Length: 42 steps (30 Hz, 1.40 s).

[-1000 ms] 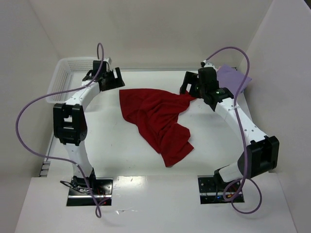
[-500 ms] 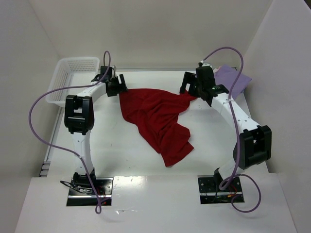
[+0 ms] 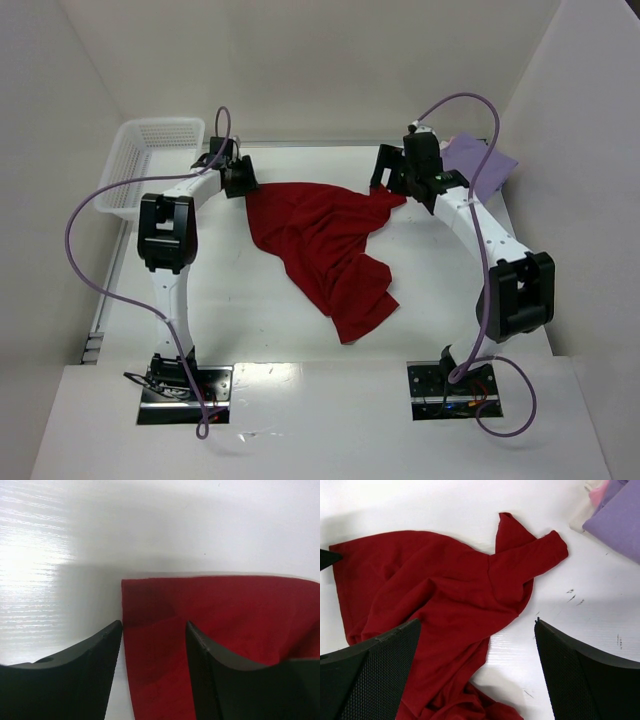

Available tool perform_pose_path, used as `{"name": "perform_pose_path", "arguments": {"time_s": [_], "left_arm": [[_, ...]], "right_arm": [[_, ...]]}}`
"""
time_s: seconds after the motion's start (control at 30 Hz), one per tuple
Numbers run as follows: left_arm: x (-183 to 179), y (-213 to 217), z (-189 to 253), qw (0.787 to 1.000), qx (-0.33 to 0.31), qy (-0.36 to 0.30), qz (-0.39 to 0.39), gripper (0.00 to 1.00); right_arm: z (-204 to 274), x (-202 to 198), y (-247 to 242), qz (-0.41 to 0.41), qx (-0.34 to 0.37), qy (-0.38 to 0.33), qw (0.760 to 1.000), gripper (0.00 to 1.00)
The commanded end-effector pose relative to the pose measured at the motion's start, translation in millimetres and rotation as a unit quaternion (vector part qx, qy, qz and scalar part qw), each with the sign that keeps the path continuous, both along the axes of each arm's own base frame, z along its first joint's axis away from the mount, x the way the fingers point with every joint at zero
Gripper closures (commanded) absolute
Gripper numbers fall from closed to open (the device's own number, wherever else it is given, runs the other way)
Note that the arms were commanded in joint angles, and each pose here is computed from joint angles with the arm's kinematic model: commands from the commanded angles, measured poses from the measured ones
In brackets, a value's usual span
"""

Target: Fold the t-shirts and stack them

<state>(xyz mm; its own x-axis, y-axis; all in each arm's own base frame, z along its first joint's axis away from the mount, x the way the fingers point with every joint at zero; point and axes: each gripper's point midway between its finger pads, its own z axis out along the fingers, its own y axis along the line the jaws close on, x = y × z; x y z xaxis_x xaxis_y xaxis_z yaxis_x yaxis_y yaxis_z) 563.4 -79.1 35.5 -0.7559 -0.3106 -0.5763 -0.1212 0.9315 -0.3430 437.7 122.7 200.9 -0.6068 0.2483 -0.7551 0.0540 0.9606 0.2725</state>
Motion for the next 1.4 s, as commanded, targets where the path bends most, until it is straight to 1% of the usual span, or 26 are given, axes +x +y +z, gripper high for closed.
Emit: {"name": "perform_pose_path", "arguments": {"time_s": [0.0,0.03,0.07,0.1,0.13,0.27,0.3,0.33,0.37,0.43,0.47,0.53,0.57,0.6,0.63,0.67,0.73,0.77,0.83,0.93,1.03,1.17,1.23,1.27,1.3,1.37], "left_arm": [[8.2,-3.8,-5.3,1.000,-0.003,-0.002,-0.007,0.43],[8.3,-3.8,-5.3,1.000,-0.003,-0.002,-0.007,0.44],[5.2,-5.2,-11.3,1.000,-0.006,0.007,-0.009,0.50],[7.7,-5.4,-7.9,1.000,-0.006,0.003,-0.010,0.52],[6.9,-5.3,-13.0,1.000,-0.006,0.007,-0.010,0.59],[9.2,-8.7,-10.0,1.000,-0.002,0.002,-0.010,0.76],[7.1,-6.4,-11.9,1.000,0.003,0.008,-0.006,0.89],[9.6,-2.4,-4.5,1.000,0.012,0.002,0.002,0.96],[8.4,-0.4,0.4,1.000,0.016,0.002,0.006,1.00],[11.9,3.0,23.8,0.999,0.022,-0.020,0.013,1.00],[9.8,7.5,50.1,0.999,0.033,-0.040,0.015,1.00],[7.7,10.2,85.8,0.997,0.042,-0.068,0.012,1.00],[6.7,13.6,123.2,0.993,0.054,-0.103,0.007,1.00],[3.8,19.2,143.2,0.991,0.067,-0.111,0.014,1.00],[-2.3,22.6,181.3,0.987,0.078,-0.137,0.011,1.00],[-10.7,18.2,200.0,0.986,0.076,-0.146,0.008,1.00],[-21.0,20.7,204.2,0.986,0.079,-0.146,0.011,1.00],[-24.1,21.0,216.1,0.984,0.078,-0.157,0.012,1.00],[-44.3,22.8,230.0,0.983,0.077,-0.165,0.013,1.00],[-54.3,25.5,248.4,0.979,0.079,-0.185,0.019,1.00],[-57.8,26.2,251.5,0.979,0.082,-0.185,0.016,1.00],[-61.7,24.6,254.6,0.979,0.082,-0.186,0.008,1.00],[-63.3,23.1,252.8,0.980,0.079,-0.182,0.004,1.00],[-63.4,23.5,252.7,0.980,0.083,-0.182,0.000,1.00],[-63.6,21.9,252.7,0.980,0.080,-0.182,-0.003,1.00],[-63.5,21.9,246.5,0.981,0.081,-0.173,-0.004,1.00]], "right_arm": [[21.1,19.3,-8.2,-0.009,0.000,-0.036,0.999,0.00],[21.1,19.3,-8.2,-0.009,0.000,-0.036,0.999,0.00],[21.1,19.3,-8.2,-0.009,0.000,-0.036,0.999,0.00],[21.1,19.3,-8.2,-0.009,0.000,-0.036,0.999,0.00],[17.1,17.9,-8.5,-0.009,-0.001,-0.032,0.999,0.00],[17.1,18.9,-12.7,-0.014,-0.001,-0.032,0.999,0.00],[13.1,17.5,-13.1,-0.014,-0.002,-0.027,1.000,0.00],[13.0,17.5,-13.1,-0.014,-0.002,-0.027,1.000,0.00],[13.0,18.5,-17.3,-0.018,-0.002,-0.027,0.999,0.00],[10.2,18.3,-17.0,-0.021,0.001,-0.026,0.999,0.00],[10.1,18.3,-17.0,-0.021,0.001,-0.026,0.999,0.00],[8.5,20.9,-20.4,-0.028,0.006,-0.030,0.999,0.00],[3.5,19.9,-20.7,-0.028,0.005,-0.027,0.999,0.00],[-7.7,20.2,-18.2,-0.028,0.012,-0.020,0.999,0.00],[-28.7,16.5,-16.8,-0.028,0.017,-0.005,0.999,0.00],[-44.0,19.6,-17.4,-0.032,0.024,0.008,0.999,0.00],[-68.4,18.5,-15.4,-0.032,0.024,0.036,0.999,0.00],[-68.5,18.5,-15.4,-0.032,0.025,0.036,0.999,0.00],[-85.6,24.0,-11.9,-0.031,0.029,0.047,0.998,0.00],[-96.2,28.8,-1.1,-0.017,0.051,0.053,0.997,0.00],[-106.6,31.8,8.3,0.002,0.065,0.063,0.996,0.00],[-93.2,47.8,22.8,0.024,0.093,0.038,0.995,0.01],[-97.6,53.7,32.9,0.037,0.115,0.039,0.992,0.03],[-91.6,62.4,34.8,0.038,0.117,0.030,0.992,0.03],[-102.4,64.5,42.6,0.044,0.115,0.039,0.992,0.03],[-99.2,75.4,52.6,0.053,0.119,0.036,0.991,0.03]]}}
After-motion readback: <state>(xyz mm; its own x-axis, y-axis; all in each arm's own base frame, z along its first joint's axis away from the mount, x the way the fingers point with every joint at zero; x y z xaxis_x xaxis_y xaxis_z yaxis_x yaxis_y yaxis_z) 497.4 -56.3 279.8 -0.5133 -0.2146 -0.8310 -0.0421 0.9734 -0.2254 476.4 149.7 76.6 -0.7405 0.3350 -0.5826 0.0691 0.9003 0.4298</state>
